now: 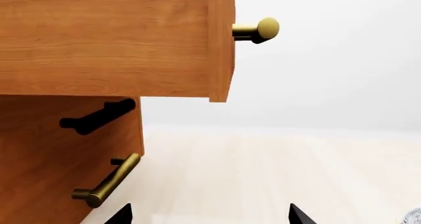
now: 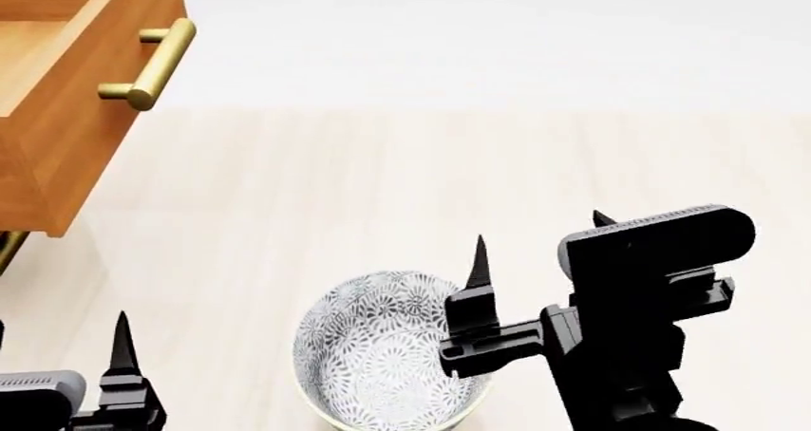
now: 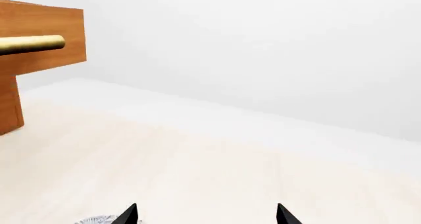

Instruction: Put the bowl on the plate.

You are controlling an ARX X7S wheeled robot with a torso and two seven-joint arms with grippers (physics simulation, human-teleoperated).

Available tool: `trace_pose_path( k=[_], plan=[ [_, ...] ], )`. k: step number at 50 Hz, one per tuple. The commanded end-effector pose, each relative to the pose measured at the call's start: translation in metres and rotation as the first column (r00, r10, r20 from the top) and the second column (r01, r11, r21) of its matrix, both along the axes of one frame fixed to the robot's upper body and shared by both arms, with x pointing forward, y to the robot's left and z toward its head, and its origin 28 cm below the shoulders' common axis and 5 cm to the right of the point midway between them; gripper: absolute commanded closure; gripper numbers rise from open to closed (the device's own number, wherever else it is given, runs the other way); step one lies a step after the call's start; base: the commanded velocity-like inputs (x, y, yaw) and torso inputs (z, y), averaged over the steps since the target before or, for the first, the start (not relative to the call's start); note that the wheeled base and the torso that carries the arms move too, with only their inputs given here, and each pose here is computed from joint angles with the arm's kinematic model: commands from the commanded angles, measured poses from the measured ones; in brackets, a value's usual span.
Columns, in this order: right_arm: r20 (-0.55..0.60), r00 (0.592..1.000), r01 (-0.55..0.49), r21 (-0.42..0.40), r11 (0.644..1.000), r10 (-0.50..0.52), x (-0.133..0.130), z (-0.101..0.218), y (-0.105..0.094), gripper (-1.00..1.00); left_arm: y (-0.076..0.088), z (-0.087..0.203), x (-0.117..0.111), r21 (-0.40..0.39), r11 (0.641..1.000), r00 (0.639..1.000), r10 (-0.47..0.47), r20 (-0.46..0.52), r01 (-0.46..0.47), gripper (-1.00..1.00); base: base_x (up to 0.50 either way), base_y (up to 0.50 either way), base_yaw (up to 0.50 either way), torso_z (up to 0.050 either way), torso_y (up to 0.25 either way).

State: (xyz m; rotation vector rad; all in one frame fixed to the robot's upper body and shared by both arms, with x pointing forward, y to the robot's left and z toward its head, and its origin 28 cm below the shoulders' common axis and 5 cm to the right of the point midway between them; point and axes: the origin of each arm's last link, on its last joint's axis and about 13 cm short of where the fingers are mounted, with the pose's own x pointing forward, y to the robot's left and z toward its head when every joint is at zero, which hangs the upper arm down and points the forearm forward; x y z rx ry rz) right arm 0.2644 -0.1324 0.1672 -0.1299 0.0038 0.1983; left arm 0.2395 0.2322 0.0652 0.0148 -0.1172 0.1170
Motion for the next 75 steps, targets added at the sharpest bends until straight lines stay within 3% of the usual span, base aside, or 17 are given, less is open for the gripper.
trace_pose_path(
  k=[1, 9, 15, 19, 33, 40, 50, 75],
  plan=[
    [-0.089, 0.980, -0.181, -0.055, 0.982, 0.176, 0.010, 0.026, 0.012, -1.00, 0.003, 0.002, 0.001, 0.003, 1.000, 1.000, 0.021, 0.005, -0.021, -1.00, 0.00, 0.00, 0.00, 0.000, 0.000],
    [-0.184, 0.923, -0.344, -0.004, 0.939, 0.337, 0.013, 0.041, 0.021, -1.00, 0.006, 0.002, 0.003, 0.009, 0.999, 0.999, 0.041, 0.004, -0.041, -1.00, 0.00, 0.00, 0.00, 0.000, 0.000],
    [-0.255, 0.870, -0.425, 0.047, 0.904, 0.422, 0.013, 0.051, 0.026, -1.00, 0.008, 0.002, 0.005, 0.019, 0.998, 0.999, 0.052, 0.007, -0.052, -1.00, 0.00, 0.00, 0.00, 0.000, 0.000],
    [-0.296, 0.849, -0.447, 0.039, 0.894, 0.438, 0.016, 0.054, 0.025, -1.00, 0.010, 0.002, 0.006, 0.023, 0.998, 0.998, 0.058, 0.008, -0.058, -1.00, 0.00, 0.00, 0.00, 0.000, 0.000],
    [-0.373, 0.808, -0.493, -0.006, 0.870, 0.456, 0.026, 0.072, 0.024, -1.00, 0.012, 0.004, 0.006, 0.026, 0.997, 0.997, 0.076, 0.013, -0.076, -1.00, 0.00, 0.00, 0.00, 0.000, 0.000],
    [-0.412, 0.802, -0.483, -0.021, 0.876, 0.432, 0.038, 0.083, 0.024, -1.00, 0.012, 0.004, 0.005, 0.027, 0.997, 0.997, 0.075, 0.016, -0.075, -1.00, 0.00, 0.00, 0.00, 0.000, 0.000],
    [-0.523, 0.755, -0.480, -0.028, 0.877, 0.396, 0.057, 0.079, 0.031, -1.00, 0.012, 0.005, 0.005, 0.032, 0.997, 0.997, 0.073, 0.018, -0.074, -1.00, 0.00, 0.00, 0.00, 0.000, 0.000],
    [-0.634, 0.672, -0.521, -0.036, 0.853, 0.384, 0.075, 0.060, 0.056, -1.00, 0.011, 0.008, 0.006, 0.032, 0.997, 0.997, 0.072, 0.021, -0.073, -1.00, 0.00, 0.00, 0.00, 0.000, 0.000]
  ],
)
